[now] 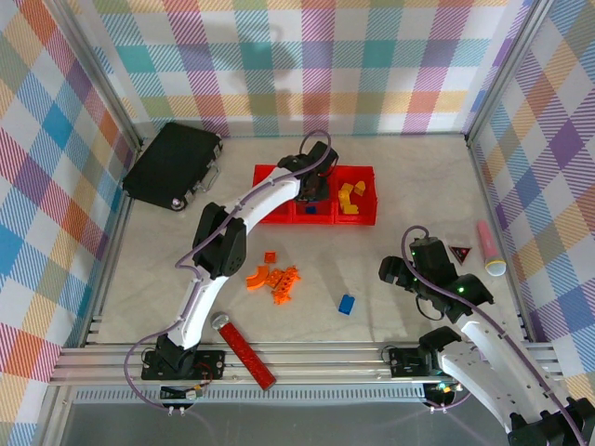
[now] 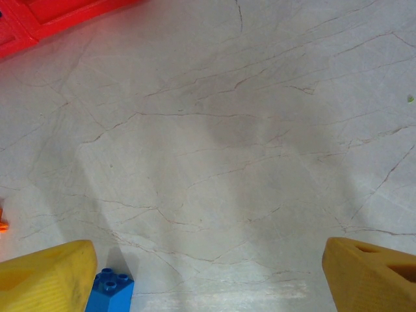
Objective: Sort the legos into containers by color
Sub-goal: Place the lego in the container, then pick up the lego from the middle-left of the table.
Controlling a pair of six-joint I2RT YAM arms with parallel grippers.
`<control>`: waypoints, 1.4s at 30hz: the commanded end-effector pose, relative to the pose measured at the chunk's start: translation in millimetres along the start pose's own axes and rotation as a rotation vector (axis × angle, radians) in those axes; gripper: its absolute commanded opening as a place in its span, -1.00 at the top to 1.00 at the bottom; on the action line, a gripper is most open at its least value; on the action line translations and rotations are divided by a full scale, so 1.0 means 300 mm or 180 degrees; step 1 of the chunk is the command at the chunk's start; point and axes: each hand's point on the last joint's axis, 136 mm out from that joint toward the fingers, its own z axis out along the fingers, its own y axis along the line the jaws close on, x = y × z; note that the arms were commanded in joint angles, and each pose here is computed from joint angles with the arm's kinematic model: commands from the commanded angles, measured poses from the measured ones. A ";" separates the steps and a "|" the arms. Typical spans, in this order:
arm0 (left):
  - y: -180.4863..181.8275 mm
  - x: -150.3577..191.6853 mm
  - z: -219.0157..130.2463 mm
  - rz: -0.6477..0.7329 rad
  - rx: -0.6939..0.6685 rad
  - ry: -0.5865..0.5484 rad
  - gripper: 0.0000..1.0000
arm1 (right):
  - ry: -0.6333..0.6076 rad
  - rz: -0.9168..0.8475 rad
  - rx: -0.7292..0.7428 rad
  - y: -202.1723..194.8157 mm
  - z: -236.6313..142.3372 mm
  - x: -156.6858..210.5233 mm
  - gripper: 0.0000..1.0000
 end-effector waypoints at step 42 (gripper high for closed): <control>-0.233 0.784 -0.608 0.1287 0.0804 0.0345 -0.66 | -0.0236 0.0392 -0.0104 0.005 -0.136 -0.053 -0.82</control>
